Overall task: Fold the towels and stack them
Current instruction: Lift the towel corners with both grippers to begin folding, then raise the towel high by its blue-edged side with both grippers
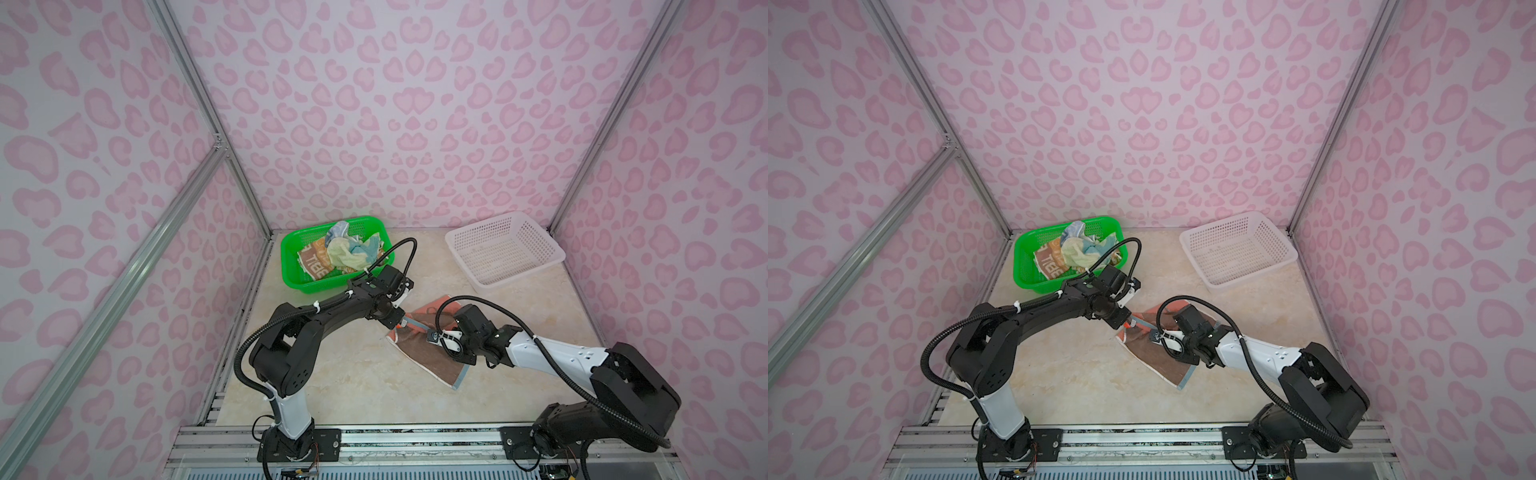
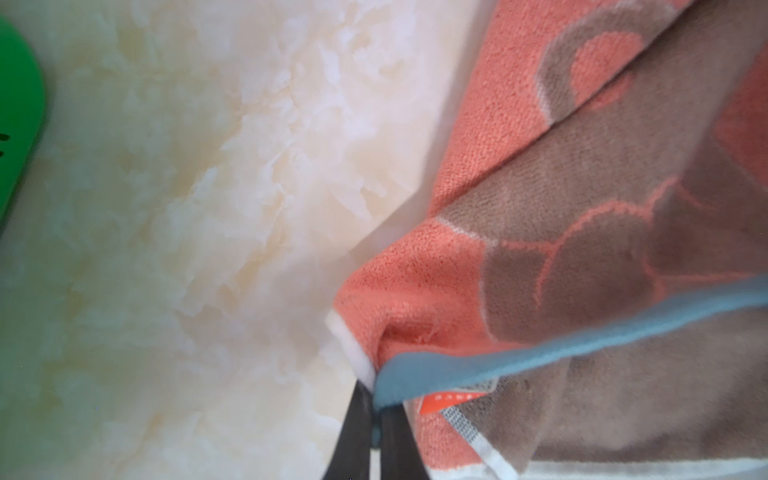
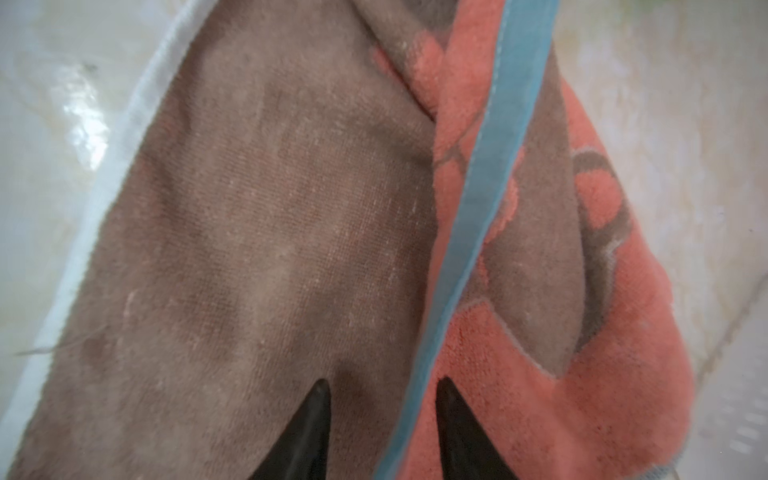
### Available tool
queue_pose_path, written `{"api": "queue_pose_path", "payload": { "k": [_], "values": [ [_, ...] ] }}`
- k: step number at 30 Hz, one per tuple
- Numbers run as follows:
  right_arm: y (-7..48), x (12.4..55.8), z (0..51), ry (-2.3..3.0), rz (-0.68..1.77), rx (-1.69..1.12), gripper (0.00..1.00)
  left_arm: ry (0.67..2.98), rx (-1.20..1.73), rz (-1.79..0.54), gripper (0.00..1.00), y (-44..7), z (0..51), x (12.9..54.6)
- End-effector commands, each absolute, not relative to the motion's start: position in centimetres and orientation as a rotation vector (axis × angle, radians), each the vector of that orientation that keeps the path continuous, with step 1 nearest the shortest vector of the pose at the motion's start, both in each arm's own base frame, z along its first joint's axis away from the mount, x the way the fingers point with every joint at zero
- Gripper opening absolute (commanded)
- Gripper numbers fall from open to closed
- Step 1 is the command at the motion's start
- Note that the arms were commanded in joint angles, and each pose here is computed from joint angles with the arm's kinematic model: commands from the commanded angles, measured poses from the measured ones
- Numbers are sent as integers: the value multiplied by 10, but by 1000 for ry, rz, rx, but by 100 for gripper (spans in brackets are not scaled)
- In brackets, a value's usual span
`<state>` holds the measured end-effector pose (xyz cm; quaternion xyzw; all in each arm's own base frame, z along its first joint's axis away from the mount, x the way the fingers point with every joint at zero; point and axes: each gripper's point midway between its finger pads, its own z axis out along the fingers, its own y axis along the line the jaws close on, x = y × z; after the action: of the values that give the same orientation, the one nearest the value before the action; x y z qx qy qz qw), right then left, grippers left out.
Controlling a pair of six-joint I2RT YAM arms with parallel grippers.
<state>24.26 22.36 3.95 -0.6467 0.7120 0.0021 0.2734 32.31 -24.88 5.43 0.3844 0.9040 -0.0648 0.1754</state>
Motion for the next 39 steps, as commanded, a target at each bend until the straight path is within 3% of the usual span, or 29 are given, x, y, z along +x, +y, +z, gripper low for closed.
{"api": "queue_pose_path", "payload": {
  "k": [1,5,12,18,26,31,39],
  "values": [
    [215,248,33,1963,-57,-1738,38,2581,1085,-188,3,-248,53,322],
    [207,253,31,1992,-73,-1715,32,2584,1075,-182,3,-245,54,324],
    [204,254,42,2003,-9,-1673,0,2581,1055,-183,3,-244,57,327],
    [226,264,84,2081,143,-1519,0,2515,940,-227,3,-255,93,344],
    [223,319,193,2055,92,-1058,0,2260,637,-147,3,-242,216,379],
    [207,337,276,1887,69,-817,0,2119,518,-209,3,-235,300,376],
    [201,330,365,1733,56,-809,0,2010,503,-346,3,-236,391,349]
  ]
}}
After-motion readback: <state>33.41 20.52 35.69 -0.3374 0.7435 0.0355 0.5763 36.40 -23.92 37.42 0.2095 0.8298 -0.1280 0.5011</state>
